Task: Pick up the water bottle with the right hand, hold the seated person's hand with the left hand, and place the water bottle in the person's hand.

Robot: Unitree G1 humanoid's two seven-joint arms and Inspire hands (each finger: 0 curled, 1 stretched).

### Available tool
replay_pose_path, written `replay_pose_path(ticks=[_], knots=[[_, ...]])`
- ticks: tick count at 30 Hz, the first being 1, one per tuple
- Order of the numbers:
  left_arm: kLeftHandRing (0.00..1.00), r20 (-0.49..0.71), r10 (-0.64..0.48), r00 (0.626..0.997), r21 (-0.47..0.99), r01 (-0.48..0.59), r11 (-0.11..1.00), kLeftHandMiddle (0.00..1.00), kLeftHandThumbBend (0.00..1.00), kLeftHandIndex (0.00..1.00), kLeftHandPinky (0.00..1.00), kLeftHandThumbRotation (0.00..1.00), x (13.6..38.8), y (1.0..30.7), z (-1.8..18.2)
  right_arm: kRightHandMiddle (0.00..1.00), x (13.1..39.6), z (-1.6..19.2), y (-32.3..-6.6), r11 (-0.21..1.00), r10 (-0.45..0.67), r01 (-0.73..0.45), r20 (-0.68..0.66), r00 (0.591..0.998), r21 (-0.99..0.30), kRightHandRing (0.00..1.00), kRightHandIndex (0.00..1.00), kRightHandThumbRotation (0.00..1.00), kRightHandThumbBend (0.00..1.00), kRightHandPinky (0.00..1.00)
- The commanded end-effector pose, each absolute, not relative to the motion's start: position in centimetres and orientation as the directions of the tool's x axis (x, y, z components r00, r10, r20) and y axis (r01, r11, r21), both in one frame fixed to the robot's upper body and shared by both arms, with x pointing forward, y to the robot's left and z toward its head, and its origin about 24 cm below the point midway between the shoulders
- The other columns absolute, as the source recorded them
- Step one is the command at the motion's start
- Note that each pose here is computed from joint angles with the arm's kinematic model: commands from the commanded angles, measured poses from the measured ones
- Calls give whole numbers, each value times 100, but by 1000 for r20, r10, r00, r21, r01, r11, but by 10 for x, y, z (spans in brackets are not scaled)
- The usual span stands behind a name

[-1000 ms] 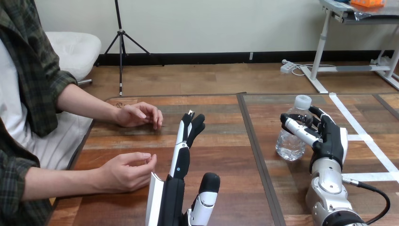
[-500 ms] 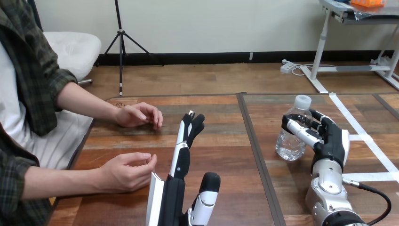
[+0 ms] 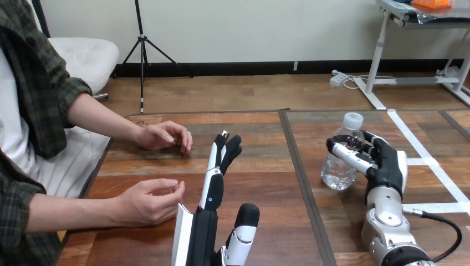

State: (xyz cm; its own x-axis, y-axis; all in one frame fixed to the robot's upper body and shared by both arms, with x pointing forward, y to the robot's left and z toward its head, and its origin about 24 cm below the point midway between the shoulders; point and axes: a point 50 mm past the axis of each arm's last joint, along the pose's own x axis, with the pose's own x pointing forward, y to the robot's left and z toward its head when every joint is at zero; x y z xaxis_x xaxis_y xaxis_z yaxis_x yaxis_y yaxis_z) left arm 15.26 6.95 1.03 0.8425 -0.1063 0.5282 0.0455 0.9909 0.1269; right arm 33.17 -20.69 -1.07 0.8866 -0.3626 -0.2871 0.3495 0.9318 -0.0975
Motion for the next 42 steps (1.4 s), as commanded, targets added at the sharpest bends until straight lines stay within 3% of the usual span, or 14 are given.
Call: replay_pose_path(ticks=[1,16,26,42], knots=[[90,536,-59,842,82,17,996,93,50,98,91,100,148,65,16,82,353,17,-198,952,-299,276,-203,932,-134,78,81,0,73,73],[92,533,-62,844,80,23,997,94,50,98,92,100,146,66,15,86,350,12,-197,952,-273,234,-200,941,-196,83,86,0,75,80],[91,536,-57,842,77,18,997,93,49,98,92,100,147,66,15,83,349,11,-195,947,-277,232,-198,940,-223,78,83,0,77,73],[91,530,-54,846,81,12,997,93,49,99,92,100,146,67,14,83,350,10,-191,934,-275,212,-200,940,-288,77,82,3,76,71]])
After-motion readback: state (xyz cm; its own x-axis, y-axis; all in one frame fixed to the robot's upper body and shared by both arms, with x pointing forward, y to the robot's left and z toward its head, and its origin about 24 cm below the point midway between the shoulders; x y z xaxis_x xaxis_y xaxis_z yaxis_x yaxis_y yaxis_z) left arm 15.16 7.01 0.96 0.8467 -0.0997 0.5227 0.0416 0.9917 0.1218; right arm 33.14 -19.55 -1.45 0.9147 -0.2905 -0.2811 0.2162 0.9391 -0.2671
